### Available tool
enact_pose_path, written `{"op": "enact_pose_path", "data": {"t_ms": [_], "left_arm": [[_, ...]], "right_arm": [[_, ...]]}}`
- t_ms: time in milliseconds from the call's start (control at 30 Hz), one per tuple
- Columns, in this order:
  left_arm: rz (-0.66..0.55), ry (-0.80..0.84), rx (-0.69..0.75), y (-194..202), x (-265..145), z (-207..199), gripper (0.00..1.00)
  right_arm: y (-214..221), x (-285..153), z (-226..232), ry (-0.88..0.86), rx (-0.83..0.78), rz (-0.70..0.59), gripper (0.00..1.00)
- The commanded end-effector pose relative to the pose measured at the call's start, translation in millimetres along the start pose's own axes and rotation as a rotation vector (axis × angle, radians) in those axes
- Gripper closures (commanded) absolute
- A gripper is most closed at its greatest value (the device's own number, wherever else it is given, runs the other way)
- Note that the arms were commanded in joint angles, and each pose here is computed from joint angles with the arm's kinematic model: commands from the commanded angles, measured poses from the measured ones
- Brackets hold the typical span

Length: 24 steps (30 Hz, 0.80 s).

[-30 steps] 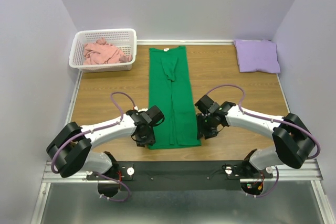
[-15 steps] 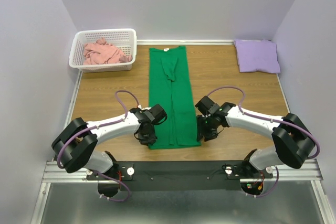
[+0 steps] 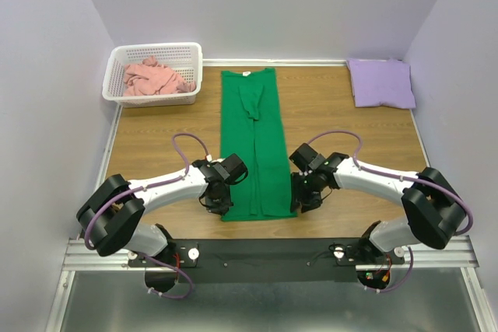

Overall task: Fold and stack the t-shirts
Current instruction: Fold the tshirt

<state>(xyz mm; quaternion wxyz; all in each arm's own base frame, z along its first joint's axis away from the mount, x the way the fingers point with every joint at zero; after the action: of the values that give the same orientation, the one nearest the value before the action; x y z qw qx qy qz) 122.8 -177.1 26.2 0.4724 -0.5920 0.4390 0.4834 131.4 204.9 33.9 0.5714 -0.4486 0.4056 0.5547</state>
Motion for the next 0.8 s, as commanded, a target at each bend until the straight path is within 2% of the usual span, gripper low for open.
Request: {"op": "enact_pose_path", "data": {"t_ms": [0,367,667,767], "left_arm": [[0.009,0.025,0.018,1.7,-0.1,-5.9,0.90],[-0.002,0.044,0.035,-0.5,-3.2,-8.7,0.90],[-0.004,0.048,0.051,-0.6,-5.6,-7.9,0.91],[-0.004,0.052,0.054,0.3,-5.9,-7.1,0.96]], "right_arm": [[-0.8,2.8,9.0,-0.021,0.014,0.023,0.51],[10.1,24.2,-7.4,0.085,0.028,0.044,0.54],[21.8,37.6,-25.5,0.200,0.064,0.034,0.62],[21.5,37.6,-31.1,0.223,0.066,0.019,0.71]]}}
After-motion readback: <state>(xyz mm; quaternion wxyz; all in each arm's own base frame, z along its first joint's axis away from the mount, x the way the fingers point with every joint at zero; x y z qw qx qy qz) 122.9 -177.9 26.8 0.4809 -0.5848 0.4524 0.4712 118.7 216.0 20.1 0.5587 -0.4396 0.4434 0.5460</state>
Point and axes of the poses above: each gripper's point midway between its finger pads, its own x axis out along the fingers, its own z axis along the line the jaws close on, y = z × x, the point moved 1 cm from there along -x, back along the fingers, and after that the axes turned 3 degrees about -x, right-handed, at the moved point
